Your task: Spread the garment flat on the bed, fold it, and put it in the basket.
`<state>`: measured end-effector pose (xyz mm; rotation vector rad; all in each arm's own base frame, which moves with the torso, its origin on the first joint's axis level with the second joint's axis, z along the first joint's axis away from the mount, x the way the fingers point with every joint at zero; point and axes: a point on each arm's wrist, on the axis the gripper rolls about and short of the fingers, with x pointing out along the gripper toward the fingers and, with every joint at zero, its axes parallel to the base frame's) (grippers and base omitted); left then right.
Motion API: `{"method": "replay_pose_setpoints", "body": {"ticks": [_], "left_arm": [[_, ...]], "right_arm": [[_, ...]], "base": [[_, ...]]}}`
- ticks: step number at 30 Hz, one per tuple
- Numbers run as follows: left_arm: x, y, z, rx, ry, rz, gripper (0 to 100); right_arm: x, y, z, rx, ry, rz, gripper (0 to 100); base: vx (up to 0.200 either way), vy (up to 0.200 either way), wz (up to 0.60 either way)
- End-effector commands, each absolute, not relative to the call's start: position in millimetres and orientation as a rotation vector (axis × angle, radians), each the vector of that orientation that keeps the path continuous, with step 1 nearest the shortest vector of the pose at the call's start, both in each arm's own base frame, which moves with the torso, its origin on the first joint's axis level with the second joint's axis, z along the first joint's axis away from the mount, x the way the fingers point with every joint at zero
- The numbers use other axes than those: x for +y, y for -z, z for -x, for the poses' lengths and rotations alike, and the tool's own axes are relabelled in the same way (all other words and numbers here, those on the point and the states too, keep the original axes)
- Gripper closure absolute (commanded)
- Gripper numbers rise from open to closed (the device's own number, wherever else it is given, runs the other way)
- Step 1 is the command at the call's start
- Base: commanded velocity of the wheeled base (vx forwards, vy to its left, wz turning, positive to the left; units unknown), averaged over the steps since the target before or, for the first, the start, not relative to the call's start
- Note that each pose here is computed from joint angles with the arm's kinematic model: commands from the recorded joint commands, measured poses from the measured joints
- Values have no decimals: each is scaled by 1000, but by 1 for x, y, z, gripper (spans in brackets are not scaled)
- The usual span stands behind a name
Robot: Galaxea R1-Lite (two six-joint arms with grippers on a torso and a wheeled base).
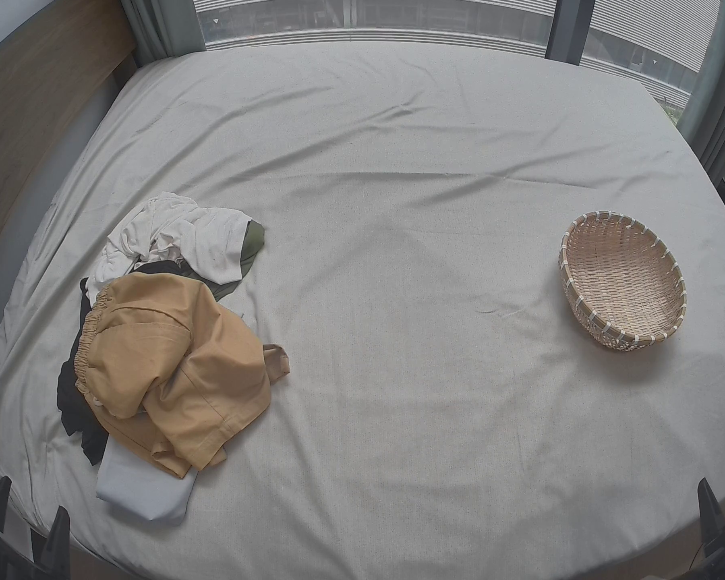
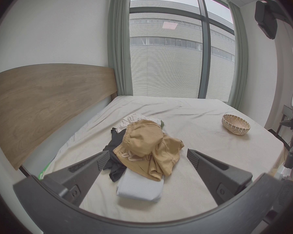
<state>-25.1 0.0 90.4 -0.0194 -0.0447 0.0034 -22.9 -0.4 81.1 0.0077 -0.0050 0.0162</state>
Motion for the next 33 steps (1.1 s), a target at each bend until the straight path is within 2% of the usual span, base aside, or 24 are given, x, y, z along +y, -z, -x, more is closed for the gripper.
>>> {"method": "replay_pose_setpoints", "body": {"ticks": [1,4,5,6,10,17,21,25,33], "left_arm": [[0,-150,29,-103,16,20,0],[-1,-140,10,51,131,30,0],[-1,-140,10,51,131,30,0],[-3,-140,-2,120,215,72,0],[-8,-155,-27,250,296,264,0],[-20,-169,-76,379,332,411,0],[-26,-161,-102,462,326,433,0],[-32,-159,-125,509,380,531,0],[-39,-139,-154,627,365,568,0]], "right_arm": [[0,-76,23,-3,-15,-6,0],[0,-76,23,-3,-17,-8,0],[0,-76,23,-3,-17,-8,0],[0,-76,23,-5,-17,-9,0],[0,-76,23,-5,-17,-8,0],[0,-76,23,-3,-17,-5,0],[0,-76,23,-3,-17,-5,0],[0,-76,23,-3,-21,-5,0],[0,-76,23,-3,-21,-5,0]], "base": [[0,0,0],[0,0,0],[0,0,0],[0,0,0],[0,0,0],[0,0,0],[0,0,0],[0,0,0],[0,0,0]]}}
